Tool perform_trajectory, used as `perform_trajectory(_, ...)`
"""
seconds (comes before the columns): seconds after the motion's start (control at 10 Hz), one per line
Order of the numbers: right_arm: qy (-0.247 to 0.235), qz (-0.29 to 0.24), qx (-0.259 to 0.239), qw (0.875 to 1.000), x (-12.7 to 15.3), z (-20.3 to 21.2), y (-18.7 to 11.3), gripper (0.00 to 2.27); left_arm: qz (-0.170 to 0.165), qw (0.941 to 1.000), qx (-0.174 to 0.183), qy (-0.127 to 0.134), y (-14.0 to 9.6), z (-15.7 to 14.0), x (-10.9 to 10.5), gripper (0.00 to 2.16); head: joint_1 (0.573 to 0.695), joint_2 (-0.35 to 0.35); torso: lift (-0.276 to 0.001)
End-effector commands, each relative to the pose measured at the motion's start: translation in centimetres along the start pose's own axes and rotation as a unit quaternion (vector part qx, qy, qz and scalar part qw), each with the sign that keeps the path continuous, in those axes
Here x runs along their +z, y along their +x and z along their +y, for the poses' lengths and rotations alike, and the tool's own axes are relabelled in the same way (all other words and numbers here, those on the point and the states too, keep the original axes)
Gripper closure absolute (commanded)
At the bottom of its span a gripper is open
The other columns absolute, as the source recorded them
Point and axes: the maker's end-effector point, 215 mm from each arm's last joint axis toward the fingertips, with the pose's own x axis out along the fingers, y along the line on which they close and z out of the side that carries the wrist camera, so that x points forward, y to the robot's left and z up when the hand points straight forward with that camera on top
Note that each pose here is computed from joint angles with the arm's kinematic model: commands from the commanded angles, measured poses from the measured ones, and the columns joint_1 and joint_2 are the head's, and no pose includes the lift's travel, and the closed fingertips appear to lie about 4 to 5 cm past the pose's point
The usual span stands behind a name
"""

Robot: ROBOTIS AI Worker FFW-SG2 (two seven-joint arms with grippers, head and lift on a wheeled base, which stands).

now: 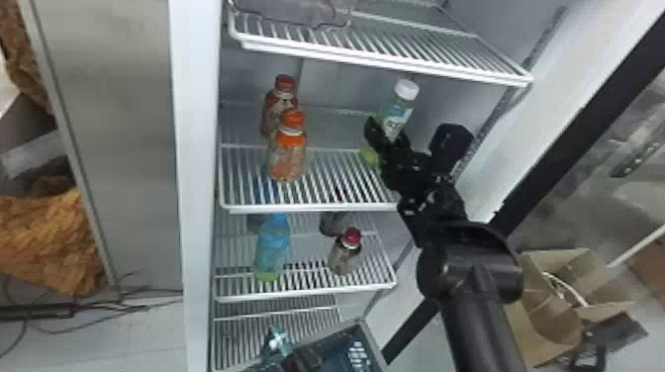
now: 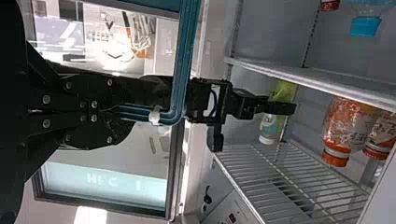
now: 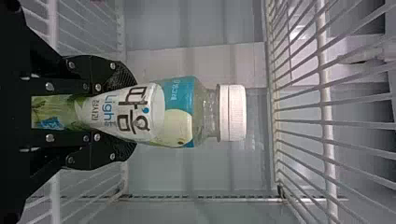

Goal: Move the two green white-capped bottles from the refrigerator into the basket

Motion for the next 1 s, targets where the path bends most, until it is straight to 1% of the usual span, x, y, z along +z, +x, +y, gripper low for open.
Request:
perform_trajectory(0.0, -0.003, 0.002, -0.005, 1.000, 0.1, -0.7, -2.2, 0.96, 0.000, 1.0000, 0.000, 0.000, 0.0, 0.0, 0.0, 1.21, 0.695, -0.350, -0.004)
perform_trajectory(0.2, -0.010, 0.007, 0.007, 1.000, 0.3, -0.4, -3.9, 0.96, 0.000, 1.0000, 0.000, 0.000, 0.0, 0.0, 0.0, 1.21, 0.695, -0.350, -0.004)
perform_trajectory(0.4, -0.019, -0.002, 0.019, 1.000, 2.3, 0.5, -6.7, 0.96, -0.002, 1.0000, 0.000, 0.001, 0.0, 0.0, 0.1, 1.21, 0.695, -0.350, -0.004)
perform_trajectory(0.6, -0.021, 0.004, 0.029, 0.999, 2.6, 0.9, -8.7, 0.96, -0.001, 1.0000, 0.000, 0.000, 0.0, 0.0, 0.1, 1.21, 0.695, -0.350, -0.004)
perform_trajectory(0.9, -0.028, 0.008, 0.038, 0.999, 4.2, 2.2, -12.2, 0.96, -0.001, 1.0000, -0.001, -0.001, 0.0, 0.0, 0.0, 1.21, 0.695, -0.350, -0.004)
